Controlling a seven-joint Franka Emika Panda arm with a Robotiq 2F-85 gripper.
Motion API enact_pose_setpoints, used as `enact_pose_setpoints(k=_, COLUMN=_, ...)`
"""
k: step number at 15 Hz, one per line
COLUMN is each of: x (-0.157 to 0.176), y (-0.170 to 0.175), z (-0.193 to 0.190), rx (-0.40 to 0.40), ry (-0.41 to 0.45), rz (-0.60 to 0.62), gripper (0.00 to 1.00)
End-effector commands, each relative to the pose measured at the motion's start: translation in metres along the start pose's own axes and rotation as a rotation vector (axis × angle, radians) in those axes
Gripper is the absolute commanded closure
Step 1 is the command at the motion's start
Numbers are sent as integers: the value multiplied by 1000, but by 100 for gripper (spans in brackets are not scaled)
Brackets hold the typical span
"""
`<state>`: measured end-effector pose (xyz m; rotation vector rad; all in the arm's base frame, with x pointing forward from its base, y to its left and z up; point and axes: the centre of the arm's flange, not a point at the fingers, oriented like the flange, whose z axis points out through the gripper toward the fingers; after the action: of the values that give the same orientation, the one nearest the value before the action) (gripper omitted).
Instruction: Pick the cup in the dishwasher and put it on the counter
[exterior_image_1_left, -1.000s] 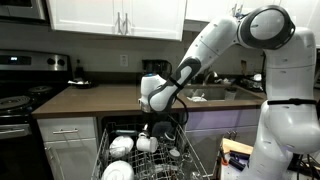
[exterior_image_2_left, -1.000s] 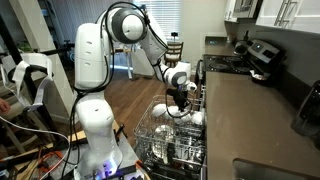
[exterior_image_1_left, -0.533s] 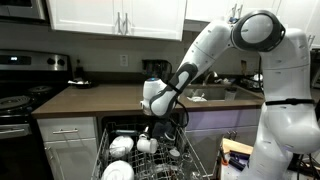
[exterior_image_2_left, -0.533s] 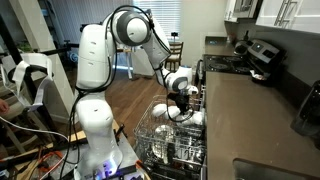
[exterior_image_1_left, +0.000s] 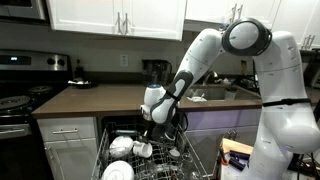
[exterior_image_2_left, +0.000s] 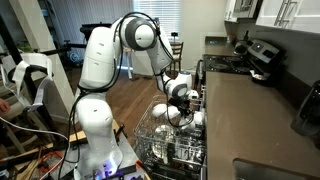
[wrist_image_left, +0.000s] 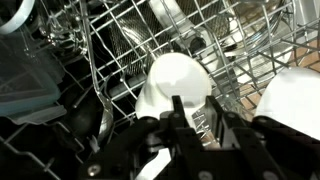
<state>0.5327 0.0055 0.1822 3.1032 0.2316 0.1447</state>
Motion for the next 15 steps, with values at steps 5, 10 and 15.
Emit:
enact_pose_setpoints(k=5, x=0, y=0, z=-18, rx=6, ry=-22, rz=-39, gripper=15)
enact_pose_setpoints(k=10, x=12, y=0, z=-29, rx=4, ry=-119, rz=-41, gripper=0)
enact_pose_setpoints(k=15, x=33, y=-6, z=-27, rx=8, ry=-224, rz=-51, gripper=0)
